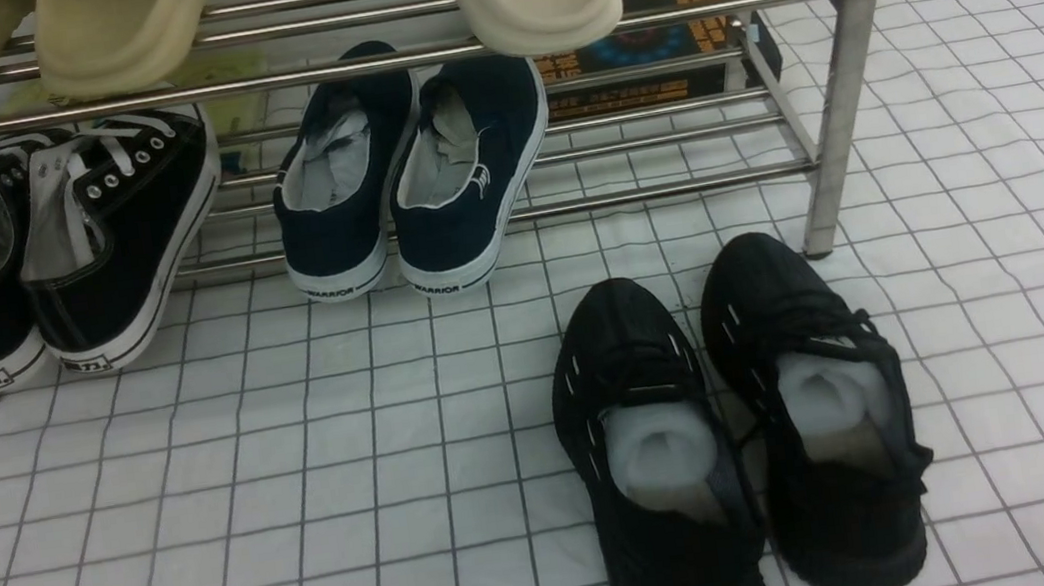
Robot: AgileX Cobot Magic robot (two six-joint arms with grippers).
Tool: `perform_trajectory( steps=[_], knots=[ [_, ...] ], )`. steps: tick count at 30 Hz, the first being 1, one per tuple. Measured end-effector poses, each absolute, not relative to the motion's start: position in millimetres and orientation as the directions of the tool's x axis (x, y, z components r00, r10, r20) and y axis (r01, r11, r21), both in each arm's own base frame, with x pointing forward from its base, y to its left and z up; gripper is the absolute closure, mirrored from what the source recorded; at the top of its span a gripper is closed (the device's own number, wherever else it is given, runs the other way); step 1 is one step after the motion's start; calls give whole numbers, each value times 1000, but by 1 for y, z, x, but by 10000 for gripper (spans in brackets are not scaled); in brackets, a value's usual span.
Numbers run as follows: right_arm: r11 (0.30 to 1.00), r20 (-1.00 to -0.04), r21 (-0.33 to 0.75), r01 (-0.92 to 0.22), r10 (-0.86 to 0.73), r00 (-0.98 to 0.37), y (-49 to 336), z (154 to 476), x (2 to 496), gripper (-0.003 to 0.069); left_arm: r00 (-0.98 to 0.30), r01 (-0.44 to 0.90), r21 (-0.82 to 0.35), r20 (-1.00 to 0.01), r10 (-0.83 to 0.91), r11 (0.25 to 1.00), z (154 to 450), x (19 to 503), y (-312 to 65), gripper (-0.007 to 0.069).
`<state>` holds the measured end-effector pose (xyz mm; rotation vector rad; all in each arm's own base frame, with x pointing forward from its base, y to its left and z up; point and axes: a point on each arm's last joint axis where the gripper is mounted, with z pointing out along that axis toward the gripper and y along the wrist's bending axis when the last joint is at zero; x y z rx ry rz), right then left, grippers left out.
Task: Take the shoes off the shelf with your hand from the white checkered tablecloth.
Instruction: 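Grasp the leftmost shoe on the bottom shelf of the shoe rack with the left gripper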
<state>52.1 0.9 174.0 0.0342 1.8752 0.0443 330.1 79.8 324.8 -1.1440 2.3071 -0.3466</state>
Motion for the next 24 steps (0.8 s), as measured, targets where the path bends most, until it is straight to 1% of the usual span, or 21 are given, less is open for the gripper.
perform_trajectory(
  steps=[3,4,5,6,7,8,9,10,12,17,24],
  knots=[
    [999,-953,48,1,46,-300,1,174,52,420,-488,-663,-449,-348,-800,600,320,334,81,459],
    [999,-953,48,1,46,-300,1,174,52,420,-483,-670,-447,-345,-805,593,317,336,82,414],
    [999,-953,48,1,46,-300,1,174,52,420,-481,-671,-447,-344,-806,591,317,337,83,407],
    [999,-953,48,1,46,-300,1,174,52,420,-472,-681,-442,-345,-812,584,312,340,85,345],
    [999,-953,48,1,46,-300,1,174,52,420,-470,-685,-440,-342,-814,581,311,341,85,337],
    [999,-953,48,1,46,-300,1,174,52,420,-467,-692,-431,-343,-815,579,306,344,87,276],
    [999,-953,48,1,46,-300,1,174,52,420,-467,-697,-425,-341,-816,577,302,346,88,248],
    [999,-953,48,1,46,-300,1,174,52,420,-468,-698,-424,-340,-816,577,302,346,88,243],
    [999,-953,48,1,46,-300,1,174,52,420,-469,-701,-414,-346,-813,581,296,350,90,204],
    [999,-953,48,1,46,-300,1,174,52,420,-461,-704,-415,-351,-815,577,284,359,93,183],
    [999,-953,48,2,47,-300,1,174,52,420,-475,-719,-390,-327,-817,575,265,368,96,191]
  ],
)
